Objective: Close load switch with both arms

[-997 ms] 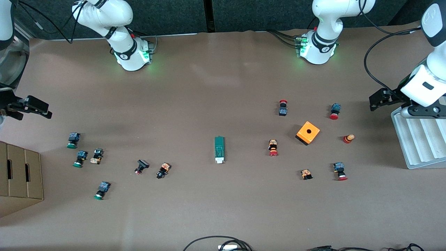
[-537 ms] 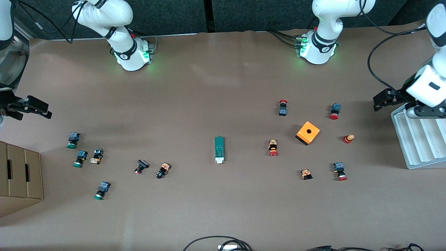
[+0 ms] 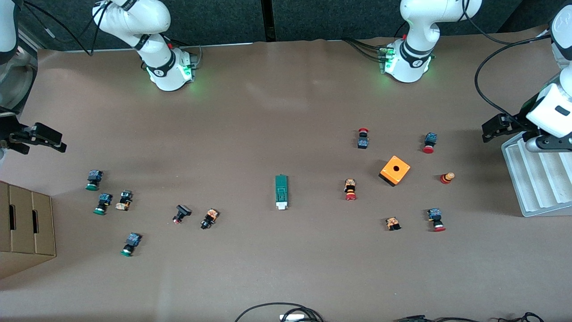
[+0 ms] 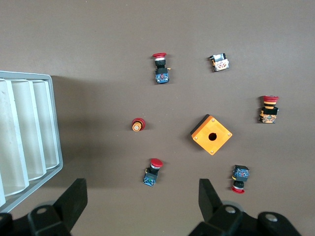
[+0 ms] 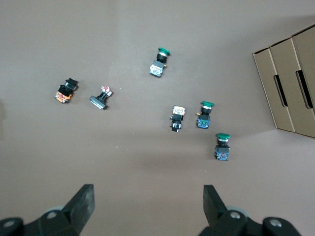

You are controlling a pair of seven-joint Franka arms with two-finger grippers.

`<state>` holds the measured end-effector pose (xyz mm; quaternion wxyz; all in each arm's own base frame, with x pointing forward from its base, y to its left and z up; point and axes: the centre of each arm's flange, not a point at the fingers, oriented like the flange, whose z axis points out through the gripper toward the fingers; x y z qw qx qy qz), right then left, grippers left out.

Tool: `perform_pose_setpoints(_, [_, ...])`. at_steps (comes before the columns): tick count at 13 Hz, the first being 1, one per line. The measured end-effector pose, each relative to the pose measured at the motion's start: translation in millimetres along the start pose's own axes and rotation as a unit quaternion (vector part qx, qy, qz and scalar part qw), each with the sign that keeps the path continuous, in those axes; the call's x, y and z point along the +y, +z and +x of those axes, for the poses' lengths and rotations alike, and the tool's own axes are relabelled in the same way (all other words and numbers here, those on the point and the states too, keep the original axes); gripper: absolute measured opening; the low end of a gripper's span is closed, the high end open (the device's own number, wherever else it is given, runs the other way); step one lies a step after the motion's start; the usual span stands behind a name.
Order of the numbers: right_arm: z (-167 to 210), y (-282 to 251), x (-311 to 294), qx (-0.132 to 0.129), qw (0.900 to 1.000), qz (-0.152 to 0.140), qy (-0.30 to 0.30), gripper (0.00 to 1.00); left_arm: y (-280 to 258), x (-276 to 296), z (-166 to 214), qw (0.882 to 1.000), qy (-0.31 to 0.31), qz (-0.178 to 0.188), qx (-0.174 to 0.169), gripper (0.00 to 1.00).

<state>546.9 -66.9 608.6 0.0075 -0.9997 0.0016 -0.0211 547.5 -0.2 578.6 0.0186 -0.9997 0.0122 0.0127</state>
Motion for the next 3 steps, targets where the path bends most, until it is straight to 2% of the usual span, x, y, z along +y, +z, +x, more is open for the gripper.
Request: perform_pose_setpoints(3, [0.0, 0.0, 0.0, 0.0, 1.0, 0.0, 0.0, 1.0, -0.1, 2.9, 0.0, 1.0, 0.002, 0.0, 0.0, 1.0])
